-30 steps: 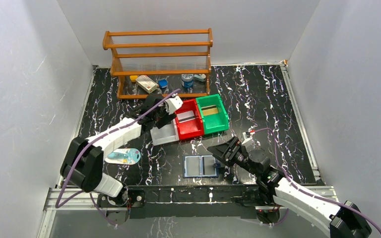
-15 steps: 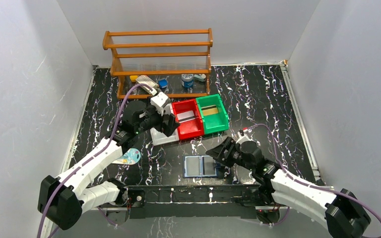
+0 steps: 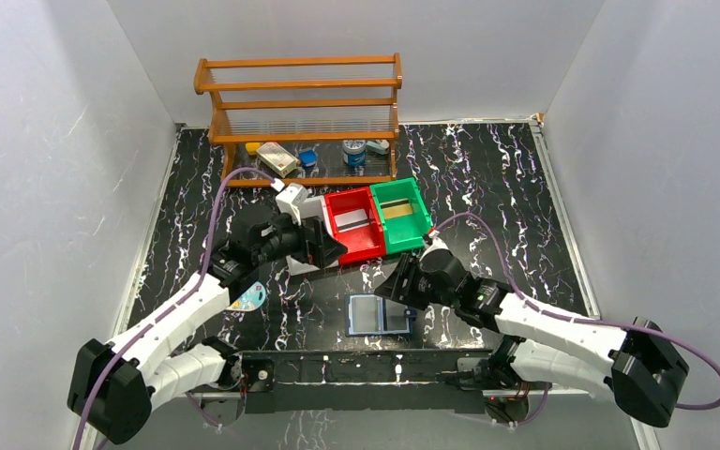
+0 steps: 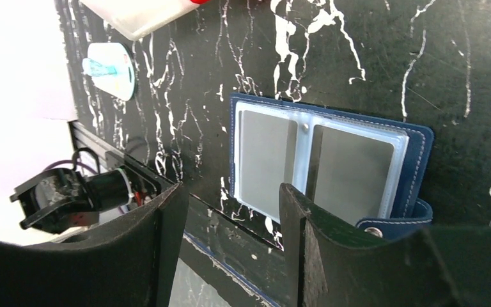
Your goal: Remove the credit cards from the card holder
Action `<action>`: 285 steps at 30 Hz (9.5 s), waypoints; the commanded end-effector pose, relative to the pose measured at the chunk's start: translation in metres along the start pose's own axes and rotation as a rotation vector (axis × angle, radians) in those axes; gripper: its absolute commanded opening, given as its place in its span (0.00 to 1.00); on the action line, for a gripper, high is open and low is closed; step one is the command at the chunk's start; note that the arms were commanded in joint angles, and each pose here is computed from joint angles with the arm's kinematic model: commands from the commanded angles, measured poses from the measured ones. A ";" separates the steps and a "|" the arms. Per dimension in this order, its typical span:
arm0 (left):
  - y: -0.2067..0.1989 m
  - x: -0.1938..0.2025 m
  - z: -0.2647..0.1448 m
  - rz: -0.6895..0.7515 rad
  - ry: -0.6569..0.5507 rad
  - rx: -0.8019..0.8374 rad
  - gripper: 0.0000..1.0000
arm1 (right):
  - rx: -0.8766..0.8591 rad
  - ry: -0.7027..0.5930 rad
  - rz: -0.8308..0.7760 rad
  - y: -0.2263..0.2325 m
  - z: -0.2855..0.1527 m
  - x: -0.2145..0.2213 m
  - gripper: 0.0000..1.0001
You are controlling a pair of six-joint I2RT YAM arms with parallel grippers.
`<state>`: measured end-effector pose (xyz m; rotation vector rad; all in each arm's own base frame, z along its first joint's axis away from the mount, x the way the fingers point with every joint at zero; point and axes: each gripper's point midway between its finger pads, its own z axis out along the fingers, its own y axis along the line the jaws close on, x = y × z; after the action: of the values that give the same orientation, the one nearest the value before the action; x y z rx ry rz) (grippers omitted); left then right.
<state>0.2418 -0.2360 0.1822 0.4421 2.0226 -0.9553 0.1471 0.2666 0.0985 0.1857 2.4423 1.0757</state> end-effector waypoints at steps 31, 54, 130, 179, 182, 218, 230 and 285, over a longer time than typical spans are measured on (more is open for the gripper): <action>-0.034 0.016 0.009 -0.228 0.127 0.179 0.92 | 0.107 -0.010 -0.070 0.002 0.002 -0.003 0.62; -0.089 0.077 0.041 -0.137 0.388 0.312 0.80 | 0.408 -0.066 -0.056 -0.064 -0.005 0.003 0.62; -0.057 0.173 0.078 -0.381 0.546 -0.039 0.39 | 0.278 0.002 0.070 -0.099 0.003 0.044 0.31; -0.089 0.157 0.074 -0.589 0.366 0.225 0.24 | 0.175 0.093 0.068 -0.098 0.017 0.067 0.14; -0.088 0.158 0.074 -0.587 0.367 0.222 0.18 | 0.156 0.083 0.070 -0.095 0.016 0.065 0.14; -0.073 0.169 0.074 -0.503 0.423 0.133 0.01 | 0.381 -0.043 0.008 -0.079 -0.021 0.014 0.52; -0.074 0.169 0.074 -0.471 0.440 0.133 0.03 | 0.261 -0.032 -0.017 -0.053 -0.007 0.012 0.39; -0.061 0.179 0.072 -0.503 0.448 0.052 0.39 | 0.385 0.077 0.060 -0.110 0.010 0.053 0.37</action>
<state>0.1456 -0.3311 0.0416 0.1558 2.5799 -1.2444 0.1309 0.2441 0.0281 0.3737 2.5923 0.8283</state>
